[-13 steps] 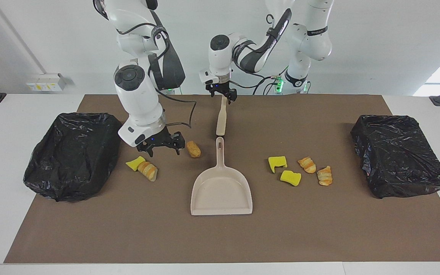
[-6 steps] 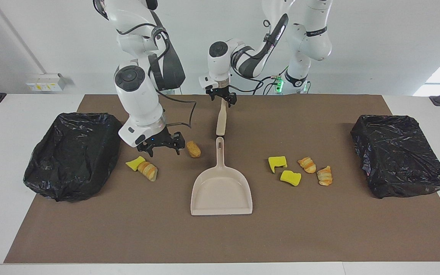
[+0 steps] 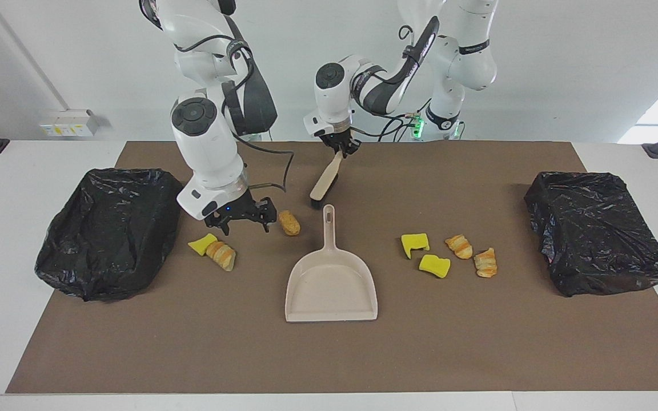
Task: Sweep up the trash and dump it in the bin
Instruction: 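Grasp the brush with the left gripper while the right gripper grasps the dustpan, then lift the brush with the left gripper while the right gripper positions the dustpan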
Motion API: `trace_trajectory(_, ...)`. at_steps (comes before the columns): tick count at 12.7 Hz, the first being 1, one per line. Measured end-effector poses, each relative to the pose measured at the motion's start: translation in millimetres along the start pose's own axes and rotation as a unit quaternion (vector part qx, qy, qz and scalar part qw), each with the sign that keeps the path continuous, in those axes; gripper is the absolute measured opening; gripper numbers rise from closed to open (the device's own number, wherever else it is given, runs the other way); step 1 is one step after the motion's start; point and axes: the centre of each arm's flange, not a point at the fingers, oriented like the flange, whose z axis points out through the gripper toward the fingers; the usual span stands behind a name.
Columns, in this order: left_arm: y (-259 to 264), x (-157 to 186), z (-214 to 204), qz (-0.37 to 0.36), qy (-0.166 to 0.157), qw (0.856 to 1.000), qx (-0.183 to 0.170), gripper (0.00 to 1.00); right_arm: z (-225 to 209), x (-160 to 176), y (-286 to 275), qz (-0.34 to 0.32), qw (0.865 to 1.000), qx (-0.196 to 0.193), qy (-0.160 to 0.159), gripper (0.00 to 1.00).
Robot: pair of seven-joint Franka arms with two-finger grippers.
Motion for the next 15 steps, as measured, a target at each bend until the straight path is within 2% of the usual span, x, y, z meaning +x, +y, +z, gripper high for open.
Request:
trace_trajectory(3,-34.0,-3.6,-19.2,0.015,-0.027,1.000,0.001,0.26,3.2,-1.8,-19.1,0.008,1.000,0.004,0.013,1.00)
trace_trajectory(6,-102.7,-15.9,-56.5,-0.013,-0.056,0.998,-0.011,0.26,14.2,-4.8,-44.8,0.025,0.999,0.008,0.019,1.00)
trace_trajectory(9,-182.6,-24.0,-88.6,-0.065,-0.042,0.996,-0.037,0.26,30.9,-11.7,-82.3,0.033,0.999,0.012,0.021,1.00)
trace_trajectory(13,-282.7,-23.9,-94.7,-0.120,-0.018,0.991,-0.050,0.26,64.9,-36.6,-141.0,0.041,0.999,0.018,0.023,1.00)
trace_trajectory(15,-342.2,-15.6,-93.9,-0.146,0.023,0.987,-0.059,0.26,85.6,-55.7,-168.0,0.044,0.999,0.014,0.010,1.00)
